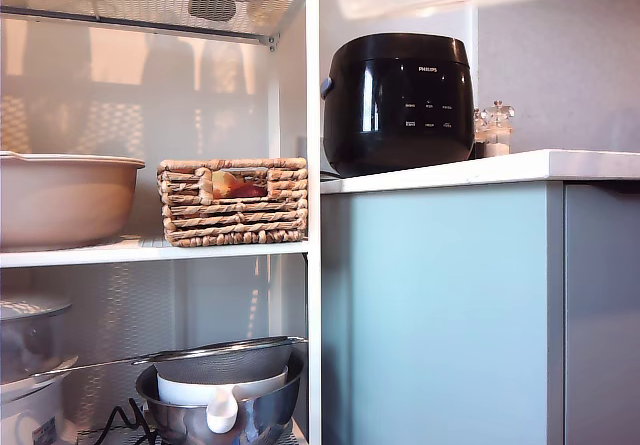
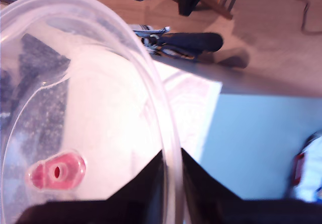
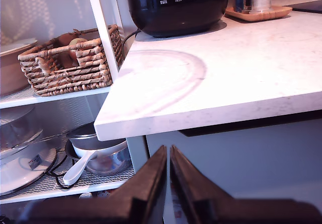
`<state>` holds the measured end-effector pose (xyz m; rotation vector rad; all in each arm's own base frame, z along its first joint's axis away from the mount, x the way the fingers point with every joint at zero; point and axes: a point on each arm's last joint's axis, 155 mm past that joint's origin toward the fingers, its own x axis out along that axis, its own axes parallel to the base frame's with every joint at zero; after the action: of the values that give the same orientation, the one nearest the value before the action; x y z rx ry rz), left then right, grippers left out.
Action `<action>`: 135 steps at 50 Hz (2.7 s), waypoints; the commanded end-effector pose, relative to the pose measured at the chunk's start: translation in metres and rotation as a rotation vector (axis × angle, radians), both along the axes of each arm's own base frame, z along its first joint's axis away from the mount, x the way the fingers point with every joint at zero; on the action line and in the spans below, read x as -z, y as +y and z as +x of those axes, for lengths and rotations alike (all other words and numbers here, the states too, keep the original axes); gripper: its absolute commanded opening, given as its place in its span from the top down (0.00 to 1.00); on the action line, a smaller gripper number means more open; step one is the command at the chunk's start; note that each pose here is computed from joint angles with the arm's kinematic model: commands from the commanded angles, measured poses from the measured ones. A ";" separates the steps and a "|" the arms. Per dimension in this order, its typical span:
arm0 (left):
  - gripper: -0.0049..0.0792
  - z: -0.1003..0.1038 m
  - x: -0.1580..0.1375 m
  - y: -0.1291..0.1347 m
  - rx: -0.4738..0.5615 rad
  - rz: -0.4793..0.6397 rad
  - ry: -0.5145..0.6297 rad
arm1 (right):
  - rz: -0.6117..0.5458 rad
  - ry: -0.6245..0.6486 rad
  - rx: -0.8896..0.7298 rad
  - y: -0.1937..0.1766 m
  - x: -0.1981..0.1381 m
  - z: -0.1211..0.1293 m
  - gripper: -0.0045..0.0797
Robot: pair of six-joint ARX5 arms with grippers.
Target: Pick up the plastic microwave lid from the shelf, then place it on the counter next to you
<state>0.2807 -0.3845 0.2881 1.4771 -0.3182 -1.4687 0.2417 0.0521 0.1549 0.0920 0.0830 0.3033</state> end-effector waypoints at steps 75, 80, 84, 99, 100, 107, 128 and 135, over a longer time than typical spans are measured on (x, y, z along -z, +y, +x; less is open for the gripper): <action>0.97 0.051 0.037 -0.070 0.252 -0.412 0.327 | 0.001 0.030 0.004 0.000 0.006 -0.001 0.96; 0.97 0.056 0.048 -0.071 0.248 -0.410 0.350 | 0.001 0.030 0.004 0.000 0.006 -0.001 0.96; 0.97 0.060 0.056 -0.072 0.242 -0.408 0.357 | 0.001 0.029 0.003 0.000 0.006 -0.001 0.96; 0.97 0.070 0.064 -0.076 0.245 -0.441 0.380 | 0.002 0.036 0.003 0.000 0.007 -0.001 0.96; 0.97 0.071 0.065 -0.075 0.238 -0.443 0.392 | 0.002 0.036 0.003 0.000 0.007 -0.001 0.96; 0.97 0.074 0.074 -0.077 0.226 -0.443 0.426 | 0.002 0.036 0.003 0.000 0.007 -0.001 0.96; 0.97 0.073 0.080 -0.078 0.210 -0.434 0.465 | 0.002 0.036 0.003 0.000 0.007 -0.001 0.96; 0.97 0.074 0.090 -0.079 0.200 -0.425 0.490 | 0.002 0.036 0.003 0.000 0.007 -0.001 0.96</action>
<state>0.3516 -0.4582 0.2151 0.7538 -0.4762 -1.7182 0.2408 0.0511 0.1423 0.1023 0.1345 0.2946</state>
